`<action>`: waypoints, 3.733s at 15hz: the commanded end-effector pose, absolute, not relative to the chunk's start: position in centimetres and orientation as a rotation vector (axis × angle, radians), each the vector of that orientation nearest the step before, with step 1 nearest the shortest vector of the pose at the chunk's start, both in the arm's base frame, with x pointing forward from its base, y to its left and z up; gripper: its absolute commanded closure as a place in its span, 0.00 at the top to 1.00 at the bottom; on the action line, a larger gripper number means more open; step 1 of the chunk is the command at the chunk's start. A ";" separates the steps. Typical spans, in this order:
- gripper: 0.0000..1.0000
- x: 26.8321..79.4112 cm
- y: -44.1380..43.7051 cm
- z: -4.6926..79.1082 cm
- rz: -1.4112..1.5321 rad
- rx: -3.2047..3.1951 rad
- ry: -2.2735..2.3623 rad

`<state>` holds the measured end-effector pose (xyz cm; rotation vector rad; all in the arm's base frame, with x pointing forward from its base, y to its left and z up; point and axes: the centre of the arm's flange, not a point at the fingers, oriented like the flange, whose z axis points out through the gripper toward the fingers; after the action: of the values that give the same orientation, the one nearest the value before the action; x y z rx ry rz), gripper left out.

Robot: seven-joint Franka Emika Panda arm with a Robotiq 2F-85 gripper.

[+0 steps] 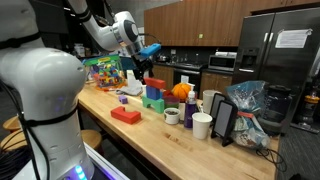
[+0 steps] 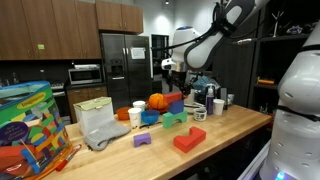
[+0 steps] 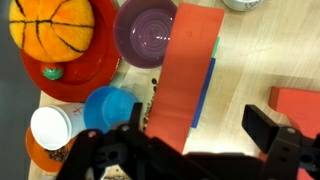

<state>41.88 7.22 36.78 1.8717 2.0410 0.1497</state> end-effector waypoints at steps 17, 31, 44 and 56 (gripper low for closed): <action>1.00 36.1 12.7 36.7 0.170 1.634 1.998; 1.00 30.2 23.0 32.7 0.239 1.468 2.289; 1.00 33.1 26.5 27.2 0.489 1.933 2.170; 1.00 35.2 25.9 26.8 0.482 2.093 2.092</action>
<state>35.20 25.94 26.83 2.0932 2.0918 0.4824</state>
